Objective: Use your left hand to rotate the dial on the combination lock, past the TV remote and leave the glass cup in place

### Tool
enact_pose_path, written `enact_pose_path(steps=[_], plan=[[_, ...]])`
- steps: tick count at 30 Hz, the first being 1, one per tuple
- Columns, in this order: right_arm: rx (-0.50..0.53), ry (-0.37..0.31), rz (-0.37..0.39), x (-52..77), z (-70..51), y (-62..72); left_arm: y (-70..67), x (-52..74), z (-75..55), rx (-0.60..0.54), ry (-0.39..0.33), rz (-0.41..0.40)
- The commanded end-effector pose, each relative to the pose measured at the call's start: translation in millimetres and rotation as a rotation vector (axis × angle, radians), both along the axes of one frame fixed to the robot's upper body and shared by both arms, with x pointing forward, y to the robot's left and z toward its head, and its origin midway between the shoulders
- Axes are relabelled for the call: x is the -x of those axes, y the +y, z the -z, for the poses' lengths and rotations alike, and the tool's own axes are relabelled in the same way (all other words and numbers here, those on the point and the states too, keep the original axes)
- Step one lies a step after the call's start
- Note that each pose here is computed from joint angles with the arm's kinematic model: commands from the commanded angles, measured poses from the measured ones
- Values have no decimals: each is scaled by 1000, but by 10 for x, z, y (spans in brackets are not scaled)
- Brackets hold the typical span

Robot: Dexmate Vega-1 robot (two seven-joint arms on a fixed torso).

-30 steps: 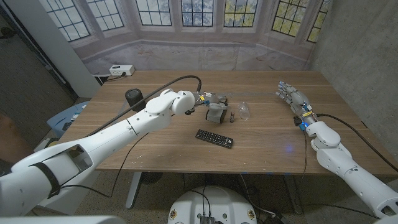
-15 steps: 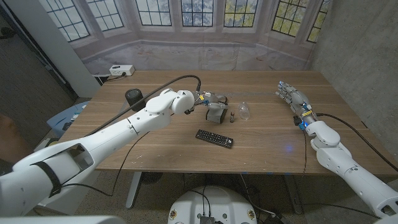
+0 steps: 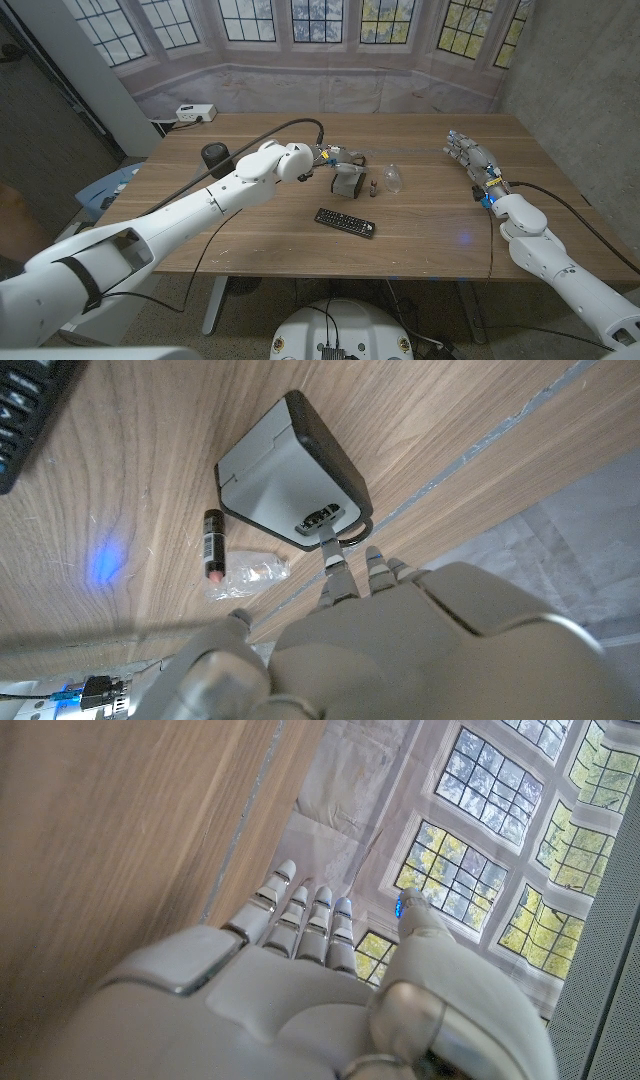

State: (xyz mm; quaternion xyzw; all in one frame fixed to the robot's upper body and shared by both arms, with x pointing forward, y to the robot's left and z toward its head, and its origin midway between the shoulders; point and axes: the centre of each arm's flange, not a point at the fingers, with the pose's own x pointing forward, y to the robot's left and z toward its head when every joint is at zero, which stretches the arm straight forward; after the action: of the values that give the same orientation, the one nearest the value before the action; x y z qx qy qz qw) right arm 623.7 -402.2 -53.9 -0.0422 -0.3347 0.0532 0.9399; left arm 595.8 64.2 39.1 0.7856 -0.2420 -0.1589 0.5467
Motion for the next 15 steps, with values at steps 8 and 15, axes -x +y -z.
enact_pose_path(steps=[8, 15], plan=[[-12, 6, -1, 16, 75, -50, -66, -9, 23, 8, 8, 1], [-14, 8, 2, 38, 93, -63, -79, -18, 42, 8, 14, 1]])
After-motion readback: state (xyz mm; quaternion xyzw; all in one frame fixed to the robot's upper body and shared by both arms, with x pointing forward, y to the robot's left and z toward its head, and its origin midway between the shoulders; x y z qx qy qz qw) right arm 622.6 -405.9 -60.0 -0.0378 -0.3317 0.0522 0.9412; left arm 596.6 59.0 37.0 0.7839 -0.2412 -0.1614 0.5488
